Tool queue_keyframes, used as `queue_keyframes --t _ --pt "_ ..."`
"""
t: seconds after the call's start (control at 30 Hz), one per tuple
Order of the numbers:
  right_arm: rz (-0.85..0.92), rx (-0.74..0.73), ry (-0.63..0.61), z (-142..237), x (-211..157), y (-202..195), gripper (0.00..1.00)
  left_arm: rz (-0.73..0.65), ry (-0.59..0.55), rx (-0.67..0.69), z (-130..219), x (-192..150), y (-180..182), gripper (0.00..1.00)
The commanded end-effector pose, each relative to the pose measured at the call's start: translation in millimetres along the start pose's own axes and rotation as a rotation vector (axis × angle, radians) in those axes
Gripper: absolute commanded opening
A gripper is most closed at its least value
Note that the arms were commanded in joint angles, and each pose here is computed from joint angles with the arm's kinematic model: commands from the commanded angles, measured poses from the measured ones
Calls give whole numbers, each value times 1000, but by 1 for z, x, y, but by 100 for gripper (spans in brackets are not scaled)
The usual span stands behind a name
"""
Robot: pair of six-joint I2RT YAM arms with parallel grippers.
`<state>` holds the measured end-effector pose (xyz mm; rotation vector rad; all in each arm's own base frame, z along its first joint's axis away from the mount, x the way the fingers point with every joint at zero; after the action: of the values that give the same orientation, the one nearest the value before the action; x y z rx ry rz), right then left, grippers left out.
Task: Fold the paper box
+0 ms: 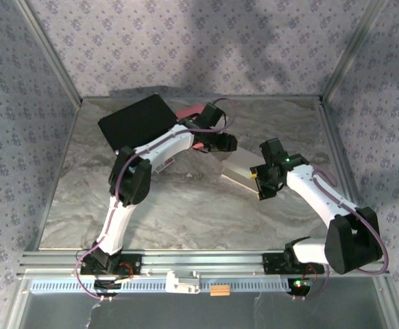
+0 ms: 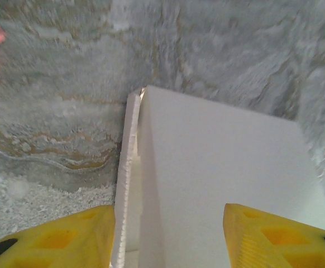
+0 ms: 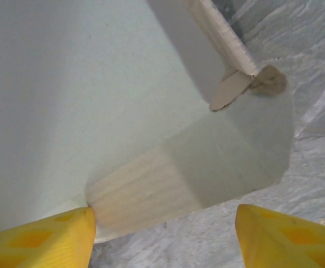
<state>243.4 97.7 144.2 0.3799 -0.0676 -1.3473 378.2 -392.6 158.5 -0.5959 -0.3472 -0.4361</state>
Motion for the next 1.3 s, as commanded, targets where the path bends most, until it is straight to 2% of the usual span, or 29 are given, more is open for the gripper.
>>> queue_keyframes --t 0.0,0.2,0.47,0.73,1.03,1.17,1.27 --pt "90 -73 22 3 5 -11 69 -63 122 32 6 -18 -6 54" --pt "151 -55 35 7 14 -6 69 -87 102 -27 -5 -21 -16 54" --pt "339 -27 62 25 20 18 72 -99 167 -11 -20 -38 -21 54" --pt "329 -18 106 21 25 16 72 -88 168 -13 -23 -40 -21 48" --pt "504 127 22 91 26 46 72 -81 168 -3 -24 -45 -21 46" --pt "560 96 -36 107 39 42 73 -82 166 -1 -23 -44 -22 46" --pt "597 27 -91 98 59 33 73 -81 165 -1 -23 -44 -21 46"
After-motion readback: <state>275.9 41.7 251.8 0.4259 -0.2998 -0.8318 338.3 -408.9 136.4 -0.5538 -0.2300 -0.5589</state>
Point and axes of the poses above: each hand's point on the last joint's axis, 136 mm out from that joint toward the fingers, its own z axis back along the fingers, its own y axis along the line the jaws close on, x = y × z, the point moved 5 cm from there along z, back along the fingers, and after that the axes turned 7 degrees about -z, right-handed, at the moved point
